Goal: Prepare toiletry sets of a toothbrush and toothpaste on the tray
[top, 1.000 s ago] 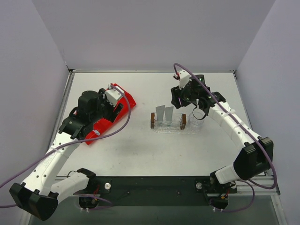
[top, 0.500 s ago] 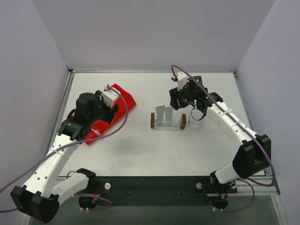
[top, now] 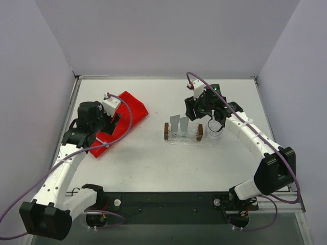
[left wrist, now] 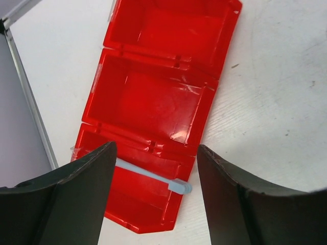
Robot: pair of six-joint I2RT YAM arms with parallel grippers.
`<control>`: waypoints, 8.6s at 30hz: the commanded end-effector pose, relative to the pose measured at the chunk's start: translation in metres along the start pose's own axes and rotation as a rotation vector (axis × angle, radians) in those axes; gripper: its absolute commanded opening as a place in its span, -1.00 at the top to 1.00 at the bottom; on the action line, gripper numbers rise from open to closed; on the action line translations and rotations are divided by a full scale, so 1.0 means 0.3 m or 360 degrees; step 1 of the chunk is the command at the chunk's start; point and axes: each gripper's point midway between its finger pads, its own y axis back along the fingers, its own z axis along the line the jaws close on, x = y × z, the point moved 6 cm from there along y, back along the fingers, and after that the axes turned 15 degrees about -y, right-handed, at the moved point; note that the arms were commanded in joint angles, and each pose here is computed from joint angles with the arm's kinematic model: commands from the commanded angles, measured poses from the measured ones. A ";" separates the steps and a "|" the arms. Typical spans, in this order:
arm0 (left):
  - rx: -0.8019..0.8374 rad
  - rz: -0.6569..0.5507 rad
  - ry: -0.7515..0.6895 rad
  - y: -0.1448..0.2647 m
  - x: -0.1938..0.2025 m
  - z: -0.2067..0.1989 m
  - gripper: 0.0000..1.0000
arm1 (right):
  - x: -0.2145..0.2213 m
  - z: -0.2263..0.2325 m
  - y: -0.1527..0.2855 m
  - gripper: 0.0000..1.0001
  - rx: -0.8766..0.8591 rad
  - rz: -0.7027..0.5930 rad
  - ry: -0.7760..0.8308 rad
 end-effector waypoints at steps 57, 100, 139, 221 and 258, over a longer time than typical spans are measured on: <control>0.0886 0.0367 -0.1172 -0.249 0.522 0.103 -0.42 | -0.076 0.026 0.136 -0.01 -0.0133 -0.0209 -0.0021; 0.0865 0.0341 -0.1345 -0.266 0.498 0.064 0.50 | -0.079 -0.033 0.144 -0.01 -0.0130 -0.0203 -0.0138; 0.1236 -0.1152 -0.0151 0.154 -0.424 -0.119 0.83 | -0.216 0.385 0.482 -0.11 -0.1222 -0.0159 0.0233; 0.1673 -0.1285 -0.0054 0.140 -0.561 -0.411 0.64 | -0.222 0.666 0.311 1.00 -0.1053 -0.0156 0.0320; 0.1210 -0.1145 -0.0081 0.076 -0.461 -0.265 -0.28 | -0.269 0.467 0.403 1.00 -0.0631 -0.0468 0.0398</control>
